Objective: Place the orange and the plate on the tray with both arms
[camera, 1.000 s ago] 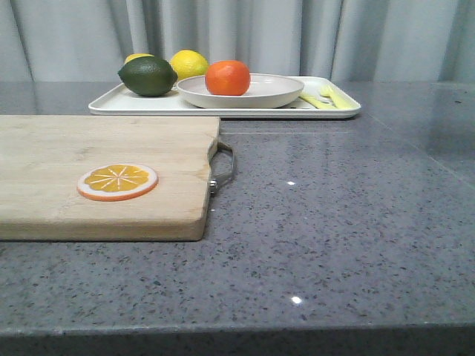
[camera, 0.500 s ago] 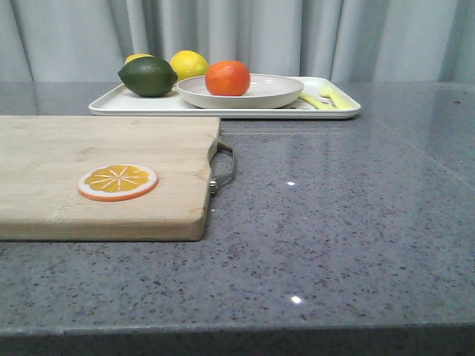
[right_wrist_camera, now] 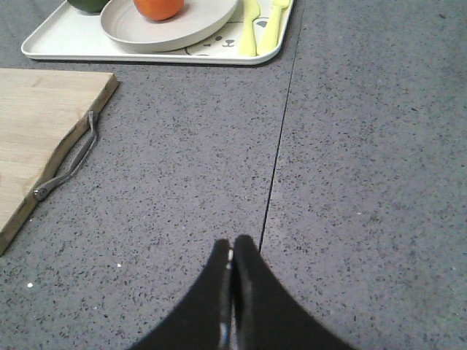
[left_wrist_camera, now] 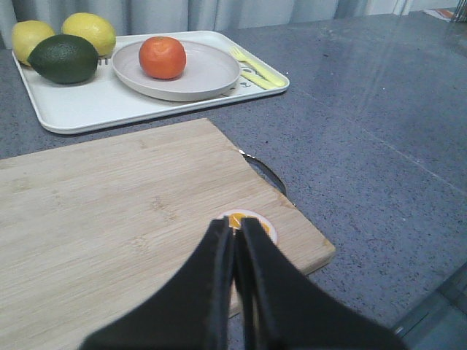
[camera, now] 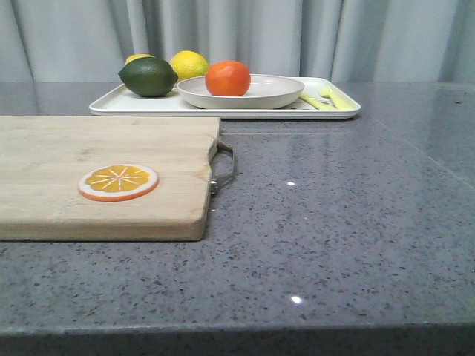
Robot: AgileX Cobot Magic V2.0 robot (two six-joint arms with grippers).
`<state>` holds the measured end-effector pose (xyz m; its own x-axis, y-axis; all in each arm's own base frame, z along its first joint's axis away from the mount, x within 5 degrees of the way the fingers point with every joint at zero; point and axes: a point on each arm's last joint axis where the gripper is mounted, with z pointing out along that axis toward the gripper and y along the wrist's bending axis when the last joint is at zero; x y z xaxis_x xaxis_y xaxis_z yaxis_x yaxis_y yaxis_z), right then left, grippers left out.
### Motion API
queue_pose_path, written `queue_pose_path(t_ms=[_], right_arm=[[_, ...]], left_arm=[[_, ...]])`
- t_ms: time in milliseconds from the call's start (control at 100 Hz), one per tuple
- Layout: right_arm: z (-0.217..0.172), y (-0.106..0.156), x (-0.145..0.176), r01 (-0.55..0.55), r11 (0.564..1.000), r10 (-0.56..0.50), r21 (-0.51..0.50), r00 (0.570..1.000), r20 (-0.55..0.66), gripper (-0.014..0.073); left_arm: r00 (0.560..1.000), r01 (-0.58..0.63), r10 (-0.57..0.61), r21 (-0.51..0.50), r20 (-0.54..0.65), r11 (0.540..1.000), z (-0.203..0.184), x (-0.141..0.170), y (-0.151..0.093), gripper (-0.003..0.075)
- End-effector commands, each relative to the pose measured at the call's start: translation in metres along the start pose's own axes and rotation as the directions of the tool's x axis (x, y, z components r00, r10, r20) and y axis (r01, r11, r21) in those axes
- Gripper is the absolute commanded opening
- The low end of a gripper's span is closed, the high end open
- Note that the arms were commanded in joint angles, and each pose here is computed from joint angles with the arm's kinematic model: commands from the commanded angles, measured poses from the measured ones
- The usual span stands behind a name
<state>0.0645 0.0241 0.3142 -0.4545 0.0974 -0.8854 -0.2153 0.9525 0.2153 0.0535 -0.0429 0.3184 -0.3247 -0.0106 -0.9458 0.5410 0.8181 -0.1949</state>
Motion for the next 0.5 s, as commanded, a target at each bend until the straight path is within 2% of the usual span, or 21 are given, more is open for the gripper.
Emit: queue_pose_path(t_ms=[0,150,490], right_arm=[[-0.0098,0.0011,-0.0067,0.020,1.000,-0.020,-0.003,0.991,0.134,-0.0069],[-0.0185,0.0014,-0.0016,0.026,1.000,-0.024,-0.009,0.981,0.191,-0.0069],[-0.0190,0.0022,0.0017,0.019,1.000,-0.015,-0.020,0.987,0.162,-0.0069]], left_arm=[[0.997,0.006,-0.007,0.011,0.083,1.000,-0.0081,-0.0112,-0.0027,-0.0019],[0.996,0.001,-0.002,0.019,0.085,1.000,-0.0157,-0.0080,-0.0039,-0.0019],[0.996,0.000,-0.002,0.020,0.088,1.000,-0.0168,-0.0078,-0.0040,-0.0019]])
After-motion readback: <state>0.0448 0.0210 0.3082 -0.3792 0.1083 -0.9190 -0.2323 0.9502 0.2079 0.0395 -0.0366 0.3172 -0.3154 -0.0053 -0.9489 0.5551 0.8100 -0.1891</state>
